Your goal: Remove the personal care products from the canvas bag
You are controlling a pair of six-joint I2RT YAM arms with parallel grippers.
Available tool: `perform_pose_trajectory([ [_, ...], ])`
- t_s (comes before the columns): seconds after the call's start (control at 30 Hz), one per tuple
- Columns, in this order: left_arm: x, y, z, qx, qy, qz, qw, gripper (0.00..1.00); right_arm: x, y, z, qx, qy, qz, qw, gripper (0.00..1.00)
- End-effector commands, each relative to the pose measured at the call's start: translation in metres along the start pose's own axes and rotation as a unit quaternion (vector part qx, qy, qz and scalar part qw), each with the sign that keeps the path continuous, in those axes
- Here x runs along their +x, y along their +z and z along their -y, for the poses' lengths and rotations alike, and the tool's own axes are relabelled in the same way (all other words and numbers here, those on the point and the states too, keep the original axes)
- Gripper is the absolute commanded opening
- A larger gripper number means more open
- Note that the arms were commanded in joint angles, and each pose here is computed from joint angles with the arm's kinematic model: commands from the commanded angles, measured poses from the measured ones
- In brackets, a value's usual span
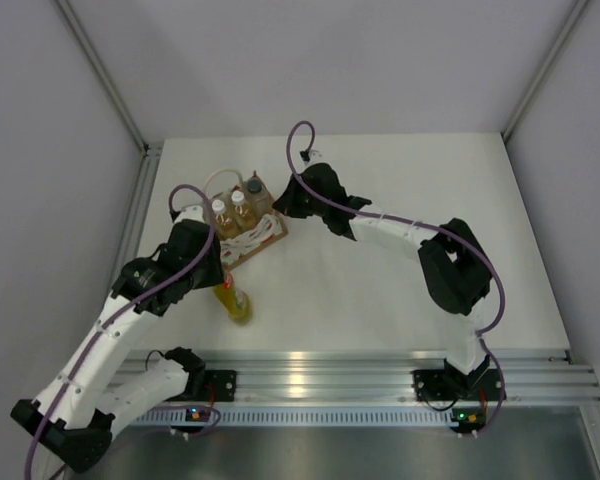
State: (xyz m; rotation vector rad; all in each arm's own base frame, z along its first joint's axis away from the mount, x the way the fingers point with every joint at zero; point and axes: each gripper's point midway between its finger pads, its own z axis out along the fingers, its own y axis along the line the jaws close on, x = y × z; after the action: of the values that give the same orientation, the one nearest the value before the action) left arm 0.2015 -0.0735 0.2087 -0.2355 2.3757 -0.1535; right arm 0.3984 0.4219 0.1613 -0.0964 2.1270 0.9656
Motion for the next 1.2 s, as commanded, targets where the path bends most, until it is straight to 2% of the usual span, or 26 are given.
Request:
perform_pose_trajectory([
  [0.0, -0.047, 0.001, 0.028, 0.014, -0.041, 0.098, 0.994, 0.00, 0.002, 0.003, -0.025, -0.020, -0.008, -0.006, 1.000, 0.00],
  [0.17, -0.039, 0.006, 0.046, -0.005, -0.004, 0.109, 0.994, 0.00, 0.003, 0.002, -0.023, -0.017, -0.006, -0.006, 1.000, 0.00],
  [0.47, -0.026, 0.017, 0.061, -0.015, 0.024, 0.097, 0.995, 0.00, 0.005, 0.001, -0.022, -0.017, -0.008, -0.008, 1.000, 0.00],
  [0.5, -0.025, 0.017, 0.063, -0.012, 0.025, 0.095, 0.995, 0.03, 0.004, 0.001, -0.022, -0.017, -0.007, -0.007, 1.000, 0.00],
  [0.57, -0.025, 0.017, 0.065, -0.011, 0.027, 0.094, 0.995, 0.16, 0.005, 0.001, -0.023, -0.018, -0.007, -0.008, 1.000, 0.00],
  [0.6, -0.026, 0.015, 0.065, -0.008, 0.028, 0.095, 0.995, 0.35, 0.003, 0.000, -0.023, -0.018, -0.007, -0.007, 1.000, 0.00],
  [0.7, -0.029, 0.011, 0.065, -0.006, 0.028, 0.098, 0.995, 0.68, 0.004, 0.000, -0.024, -0.018, -0.007, -0.008, 1.000, 0.00],
  [0.93, -0.054, -0.015, 0.064, -0.002, 0.028, 0.124, 0.992, 0.84, 0.002, 0.000, -0.023, -0.018, -0.009, -0.006, 1.000, 0.00],
  [1.03, -0.083, -0.039, 0.058, -0.003, 0.006, 0.172, 0.985, 0.89, 0.003, 0.000, -0.023, -0.018, -0.009, -0.007, 1.000, 0.00],
  [1.17, -0.124, -0.058, 0.042, -0.064, -0.016, 0.239, 0.969, 0.98, 0.006, 0.001, -0.020, -0.015, -0.007, -0.010, 1.000, 0.00],
])
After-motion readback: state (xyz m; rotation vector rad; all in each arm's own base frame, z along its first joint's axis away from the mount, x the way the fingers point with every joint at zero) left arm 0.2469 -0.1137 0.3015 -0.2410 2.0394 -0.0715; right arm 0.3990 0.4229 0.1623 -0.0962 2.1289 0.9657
